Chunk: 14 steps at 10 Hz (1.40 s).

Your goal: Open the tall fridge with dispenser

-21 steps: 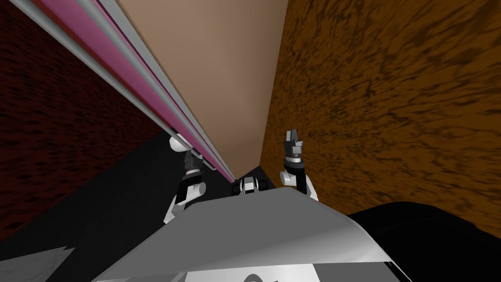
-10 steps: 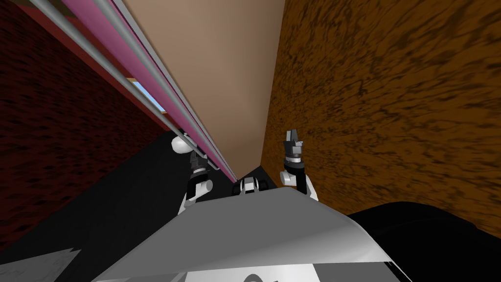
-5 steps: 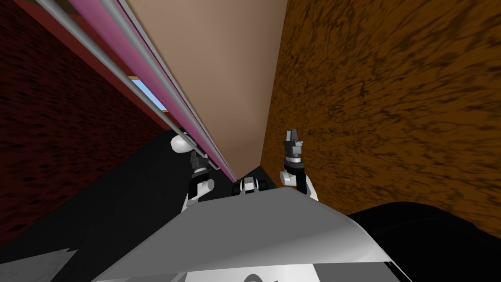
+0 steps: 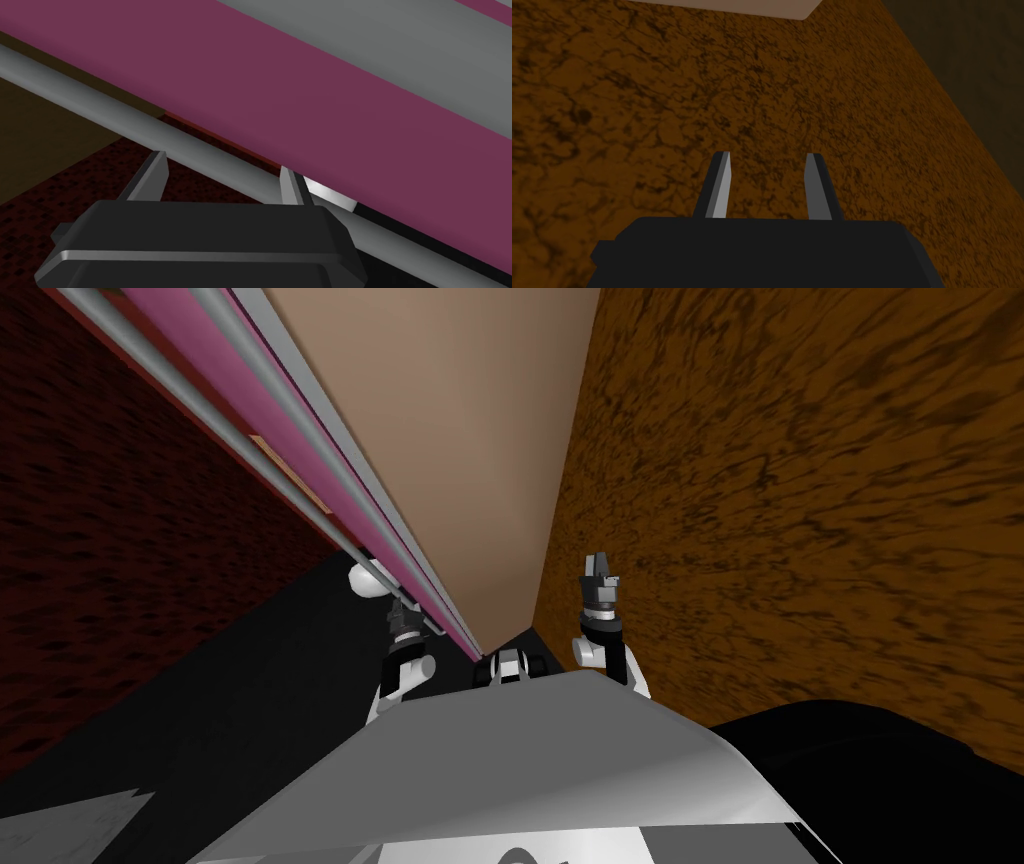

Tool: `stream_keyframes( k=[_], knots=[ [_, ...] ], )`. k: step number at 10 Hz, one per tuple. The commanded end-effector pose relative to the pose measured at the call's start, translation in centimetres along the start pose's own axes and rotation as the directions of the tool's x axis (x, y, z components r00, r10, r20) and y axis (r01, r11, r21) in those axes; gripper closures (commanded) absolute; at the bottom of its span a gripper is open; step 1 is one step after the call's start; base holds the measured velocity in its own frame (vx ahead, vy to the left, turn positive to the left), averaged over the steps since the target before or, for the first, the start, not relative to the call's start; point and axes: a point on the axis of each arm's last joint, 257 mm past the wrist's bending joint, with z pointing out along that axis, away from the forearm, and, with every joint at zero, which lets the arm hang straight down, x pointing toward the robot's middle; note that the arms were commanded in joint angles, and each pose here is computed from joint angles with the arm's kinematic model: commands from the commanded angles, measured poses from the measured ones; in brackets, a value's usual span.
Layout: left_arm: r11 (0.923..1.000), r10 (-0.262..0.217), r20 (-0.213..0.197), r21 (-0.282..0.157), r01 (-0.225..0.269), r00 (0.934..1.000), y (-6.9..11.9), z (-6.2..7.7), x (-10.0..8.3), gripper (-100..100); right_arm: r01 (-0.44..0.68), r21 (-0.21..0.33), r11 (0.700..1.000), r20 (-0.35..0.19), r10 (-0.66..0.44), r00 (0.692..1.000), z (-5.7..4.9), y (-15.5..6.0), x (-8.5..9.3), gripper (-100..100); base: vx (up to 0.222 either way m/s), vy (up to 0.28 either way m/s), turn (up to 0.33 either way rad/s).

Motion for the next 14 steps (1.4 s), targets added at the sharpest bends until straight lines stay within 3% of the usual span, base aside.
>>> stream_keyframes(
  k=[1,3,7,10,11,14],
  knots=[
    [0.9997,-0.015,-0.009,0.021,0.016,0.9998,0.3,0.1,0.5,100,0.0,0.0,1.0,0.0,0.0,1.0,0.0,0.0,0.0,0,-0.042,0.016,-0.04],
    [0.9998,-0.02,-0.027,0.008,0.02,0.9994,0.4,0.1,0.9,100,0.0,0.0,1.0,0.0,0.0,1.0,0.0,0.0,0.0,0,-0.035,0.07,-0.041],
    [0.9996,-0.03,-0.066,-0.001,0.03,0.9973,0.2,0.4,1.8,100,0.0,0.0,1.0,0.0,0.0,1.0,0.0,0.0,0.0,0,-0.053,0.256,-0.087],
    [0.9989,-0.045,-0.125,-0.017,0.043,0.9912,0.1,0.6,3.2,100,0.001,0.0,1.0,0.0,-0.001,1.0,0.0,0.0,0.0,0,-0.076,0.355,-0.12],
    [0.9989,-0.045,-0.125,-0.017,0.043,0.9912,0.1,0.6,3.2,100,0.001,0.0,1.0,0.0,-0.001,1.0,0.0,0.0,0.0,0,-0.055,0.291,-0.042],
    [0.9977,-0.061,-0.182,-0.039,0.055,0.9815,0.1,0.7,4.6,100,0.0,0.0,1.0,0.0,0.0,1.0,0.0,0.0,0.0,0,-0.076,0.305,-0.132]
  ],
)
